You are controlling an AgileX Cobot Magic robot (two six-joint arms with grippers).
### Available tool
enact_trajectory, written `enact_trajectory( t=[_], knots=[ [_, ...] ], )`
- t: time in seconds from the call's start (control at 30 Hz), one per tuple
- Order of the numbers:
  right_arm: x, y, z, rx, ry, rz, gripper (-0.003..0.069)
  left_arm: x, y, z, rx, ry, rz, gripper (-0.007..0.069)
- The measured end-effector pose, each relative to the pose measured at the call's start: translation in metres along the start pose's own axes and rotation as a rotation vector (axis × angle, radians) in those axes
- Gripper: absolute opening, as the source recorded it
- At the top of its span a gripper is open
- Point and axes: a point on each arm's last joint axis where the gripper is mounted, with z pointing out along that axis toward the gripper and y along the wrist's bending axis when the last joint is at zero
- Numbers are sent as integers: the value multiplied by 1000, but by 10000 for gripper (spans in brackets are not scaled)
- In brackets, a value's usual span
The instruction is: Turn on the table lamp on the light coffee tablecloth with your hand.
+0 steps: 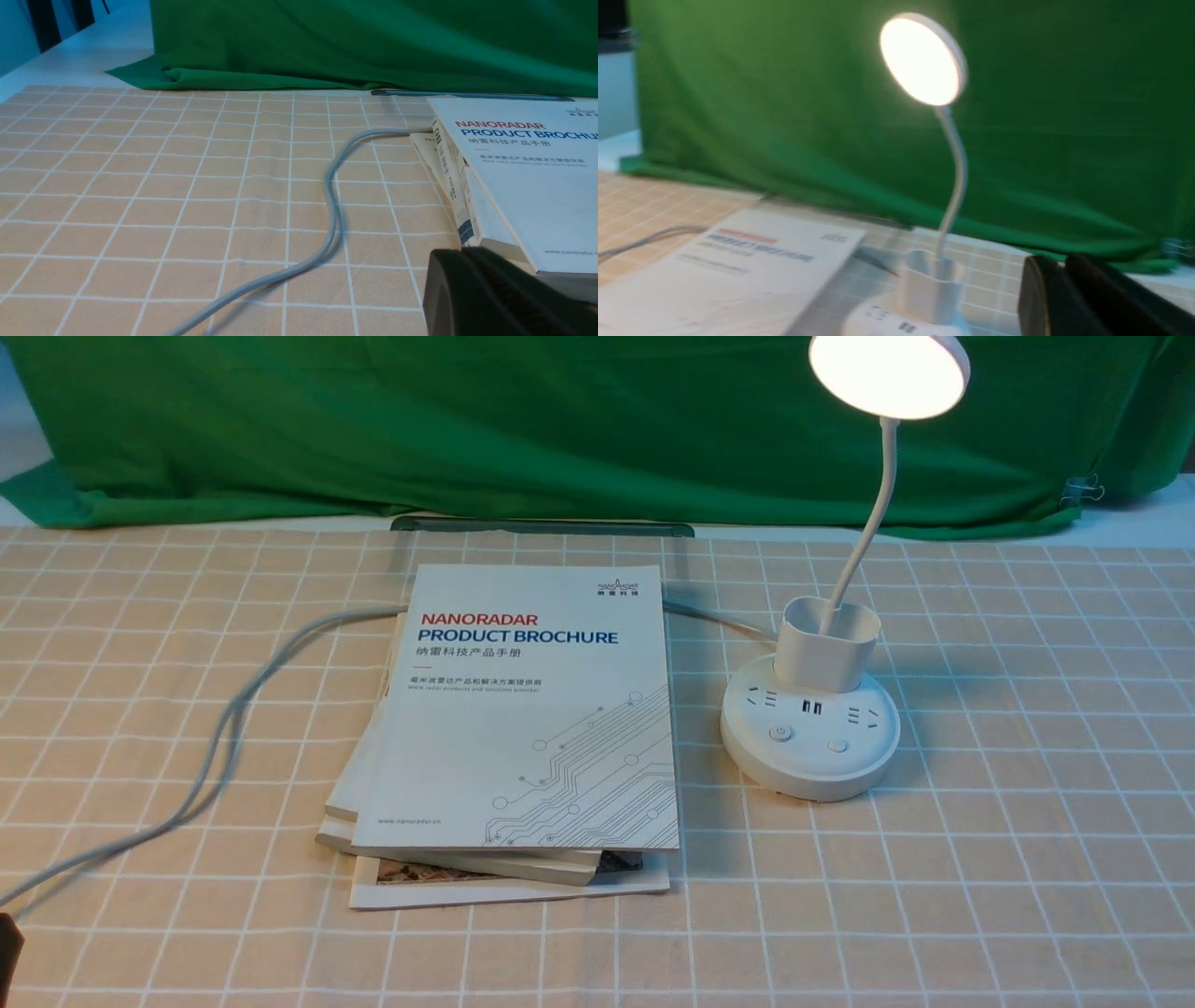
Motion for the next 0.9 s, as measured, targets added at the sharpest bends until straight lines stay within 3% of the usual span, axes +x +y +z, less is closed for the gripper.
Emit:
enact_trajectory(
  t=[0.17, 0.3, 0.57, 0.9],
  knots=[
    [44, -14, -11, 211, 41, 41, 125, 0, 0, 0, 0, 0, 0, 21],
    [62, -19, -20, 321, 64, 61, 134, 0, 0, 0, 0, 0, 0, 21],
    [67, -16, -27, 305, 71, 92, 153, 0, 0, 0, 0, 0, 0, 21],
    [80, -15, -30, 300, 213, 137, 176, 0, 0, 0, 0, 0, 0, 21]
  ],
)
